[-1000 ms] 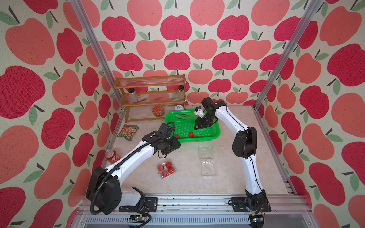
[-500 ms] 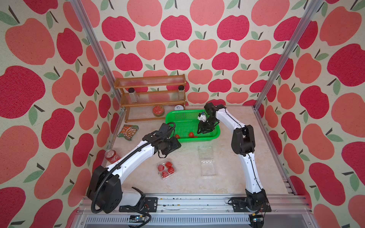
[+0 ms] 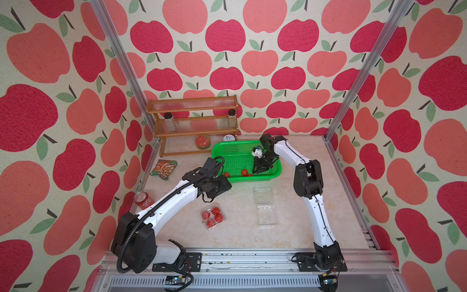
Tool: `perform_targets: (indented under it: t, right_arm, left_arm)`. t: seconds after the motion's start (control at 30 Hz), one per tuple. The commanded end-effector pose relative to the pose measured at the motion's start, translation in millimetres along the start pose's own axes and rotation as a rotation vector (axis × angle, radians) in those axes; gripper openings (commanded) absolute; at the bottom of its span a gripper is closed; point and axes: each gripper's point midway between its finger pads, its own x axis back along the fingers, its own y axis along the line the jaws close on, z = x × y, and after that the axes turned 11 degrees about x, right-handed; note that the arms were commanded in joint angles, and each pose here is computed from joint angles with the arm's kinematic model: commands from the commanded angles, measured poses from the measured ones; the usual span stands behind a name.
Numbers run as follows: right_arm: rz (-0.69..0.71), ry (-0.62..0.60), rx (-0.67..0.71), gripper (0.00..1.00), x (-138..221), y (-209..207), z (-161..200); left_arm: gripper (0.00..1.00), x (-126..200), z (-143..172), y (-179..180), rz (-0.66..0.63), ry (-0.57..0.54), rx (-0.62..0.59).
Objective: Pack strawberries into containers
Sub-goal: Pick up the strawberry from the basket.
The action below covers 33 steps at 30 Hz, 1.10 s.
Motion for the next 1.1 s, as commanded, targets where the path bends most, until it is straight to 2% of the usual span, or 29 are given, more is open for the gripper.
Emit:
perform_targets:
  t: [0.0, 0.1, 0.17, 0.4, 0.73, 0.9, 1.07]
  right_arm:
    - [-0.035, -0.006, 0.002, 0.22, 2, 9, -3]
    - [-0.042, -0.006, 0.0, 0.12, 2, 10, -3]
    - [-0.049, -0.007, -0.002, 0.0, 2, 11, -3]
    - [-0.052, -0.051, 0.005, 0.0, 18, 18, -10]
    - [-0.064, -0.258, 0.053, 0.0, 102, 51, -33]
    - [-0.047, -0.318, 0.078, 0.0, 136, 67, -28]
    - [-0.031, -0.355, 0.096, 0.0, 167, 84, -6]
  left_arm:
    - [0.61, -4, 2, 7, -0.029, 0.023, -0.006]
    - [0.61, -3, 3, 7, -0.028, 0.022, -0.005]
    - [0.61, -2, 2, 7, -0.027, 0.018, -0.004]
    - [0.61, -2, 2, 9, -0.029, 0.017, -0.001]
    - [0.61, 0, 1, 7, -0.018, 0.012, -0.003]
    - [0.61, 2, 0, 3, -0.004, 0.004, -0.006]
    - [0.61, 6, -1, 0, 0.01, -0.009, -0.011]
